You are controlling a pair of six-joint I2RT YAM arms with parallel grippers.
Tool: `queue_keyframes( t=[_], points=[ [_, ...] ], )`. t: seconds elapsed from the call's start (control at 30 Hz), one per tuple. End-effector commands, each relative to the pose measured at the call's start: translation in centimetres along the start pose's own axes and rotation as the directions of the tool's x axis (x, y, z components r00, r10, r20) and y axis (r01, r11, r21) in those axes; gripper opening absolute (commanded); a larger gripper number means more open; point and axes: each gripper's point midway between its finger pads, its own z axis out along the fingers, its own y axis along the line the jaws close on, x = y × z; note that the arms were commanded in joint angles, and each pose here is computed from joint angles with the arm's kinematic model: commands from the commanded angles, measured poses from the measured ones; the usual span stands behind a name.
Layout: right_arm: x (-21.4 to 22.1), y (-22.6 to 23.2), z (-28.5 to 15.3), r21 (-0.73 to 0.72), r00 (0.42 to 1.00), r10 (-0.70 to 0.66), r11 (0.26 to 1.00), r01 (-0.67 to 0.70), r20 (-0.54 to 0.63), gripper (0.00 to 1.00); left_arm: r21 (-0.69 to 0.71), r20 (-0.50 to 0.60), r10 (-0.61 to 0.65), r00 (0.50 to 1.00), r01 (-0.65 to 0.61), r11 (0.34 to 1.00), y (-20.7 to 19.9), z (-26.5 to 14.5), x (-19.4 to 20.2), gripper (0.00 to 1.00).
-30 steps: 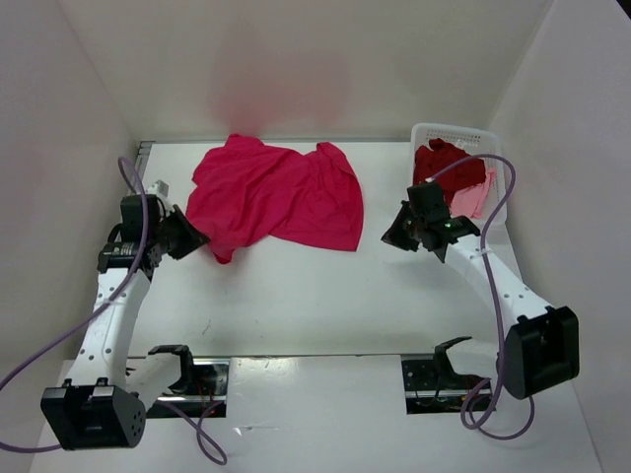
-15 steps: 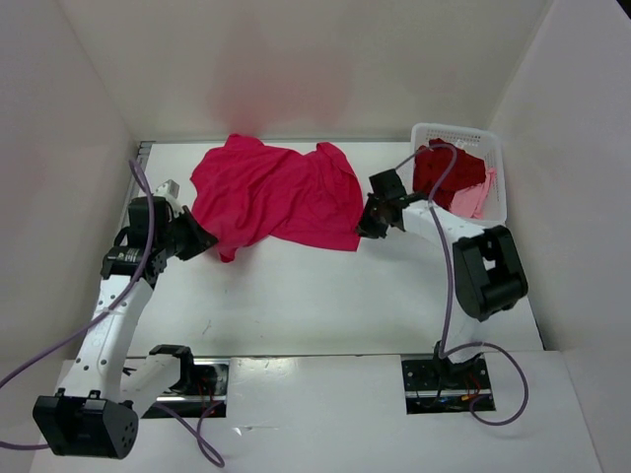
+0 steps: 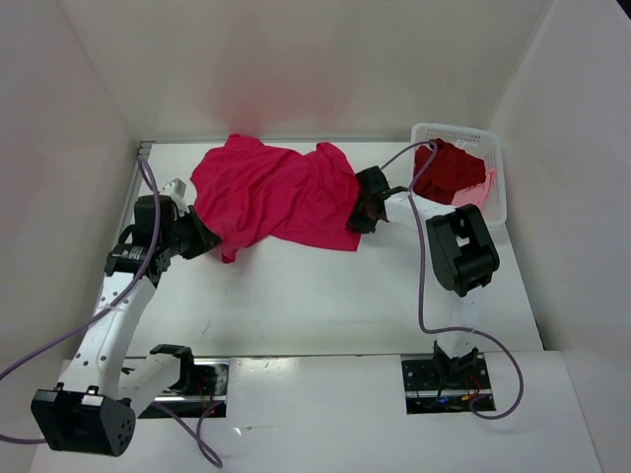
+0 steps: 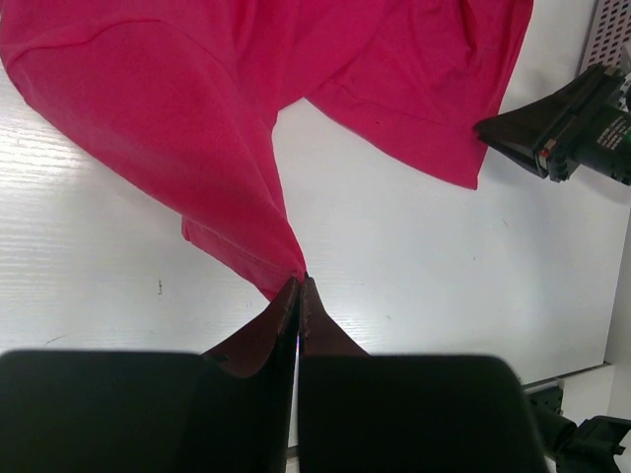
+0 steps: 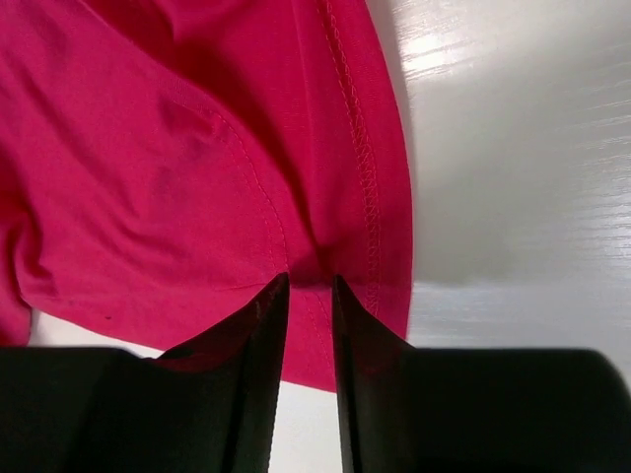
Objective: Fold and stack the t-shirts
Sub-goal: Flatten out the tshirt
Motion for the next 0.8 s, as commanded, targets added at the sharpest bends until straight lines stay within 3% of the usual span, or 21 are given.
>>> queue_keyframes(
  t=[0.0,0.43,0.47,0.77],
  points=[
    [-2.8,2.4,-0.2,-0.027,0.996,-0.001,1.000,0.003,0.093,0.30,0.030,0.032,0.052,0.998,-0.053,0.998,-0.7,0.1,-0.8,0.00],
    [-1.5,1.3,0.7,0.024,0.998,-0.021,1.000,0.020,0.052,0.28,0.030,0.032,0.052,0.998,-0.053,0.998,-0.8,0.4,-1.1,0.00],
    [-1.1,1.0,0.6,0.029,0.999,-0.021,0.999,0.020,0.046,0.31,0.030,0.032,0.052,0.998,-0.053,0.998,-0.9,0.4,-1.1,0.00],
    [-0.9,0.5,-0.4,0.045,0.997,-0.030,0.999,0.026,0.069,0.31,0.034,0.040,0.054,0.998,-0.055,0.998,-1.0,0.4,-1.3,0.00]
  ],
)
